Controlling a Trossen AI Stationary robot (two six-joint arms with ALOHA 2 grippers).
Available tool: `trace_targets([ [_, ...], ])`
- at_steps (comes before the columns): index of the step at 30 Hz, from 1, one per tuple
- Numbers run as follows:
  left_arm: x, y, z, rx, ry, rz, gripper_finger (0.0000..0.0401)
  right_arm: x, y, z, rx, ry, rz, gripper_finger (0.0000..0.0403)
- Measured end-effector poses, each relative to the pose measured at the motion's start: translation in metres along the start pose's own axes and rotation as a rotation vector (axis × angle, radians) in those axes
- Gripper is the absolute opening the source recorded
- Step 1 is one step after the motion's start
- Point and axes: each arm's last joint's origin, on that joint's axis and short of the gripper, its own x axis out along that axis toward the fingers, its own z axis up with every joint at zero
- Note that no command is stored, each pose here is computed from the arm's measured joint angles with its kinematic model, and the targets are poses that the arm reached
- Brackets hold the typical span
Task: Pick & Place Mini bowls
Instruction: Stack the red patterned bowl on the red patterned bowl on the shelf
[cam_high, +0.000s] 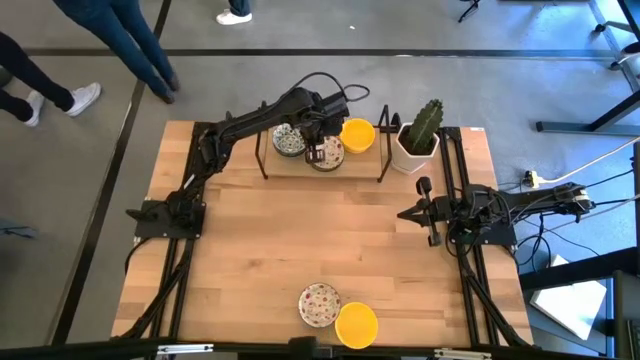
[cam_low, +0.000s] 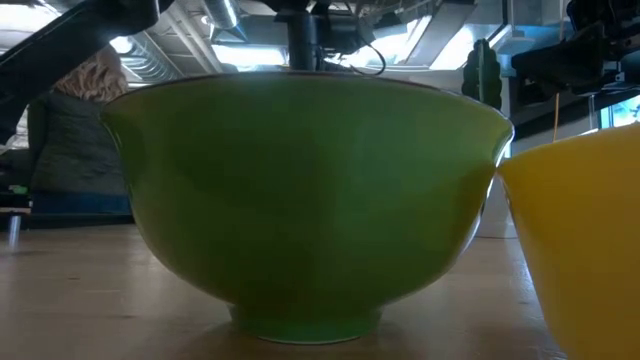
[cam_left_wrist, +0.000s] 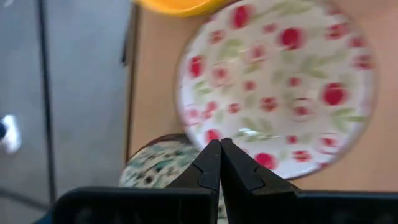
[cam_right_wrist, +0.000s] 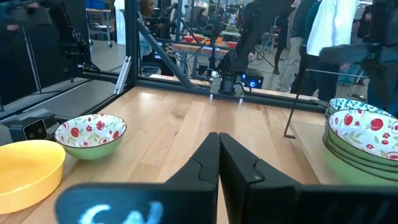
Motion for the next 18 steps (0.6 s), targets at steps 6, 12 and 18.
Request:
trace_targets([
  [6,0.004,0.011,-0.003,-0.088,0.033,0.095,0.0002,0.0,0.0,0.0,-0.008,0.0,0.0,0.0007],
  [12,0.032,0.009,-0.006,-0.07,0.095,0.104,0.0003,0.0,0.0,0.0,-0.006,-0.001,0.0,0.0007],
  [18,0.048,0.011,-0.01,-0.055,0.134,0.138,0.0002,0.0,0.0,0.0,-0.007,0.0,0.0,0.0007],
])
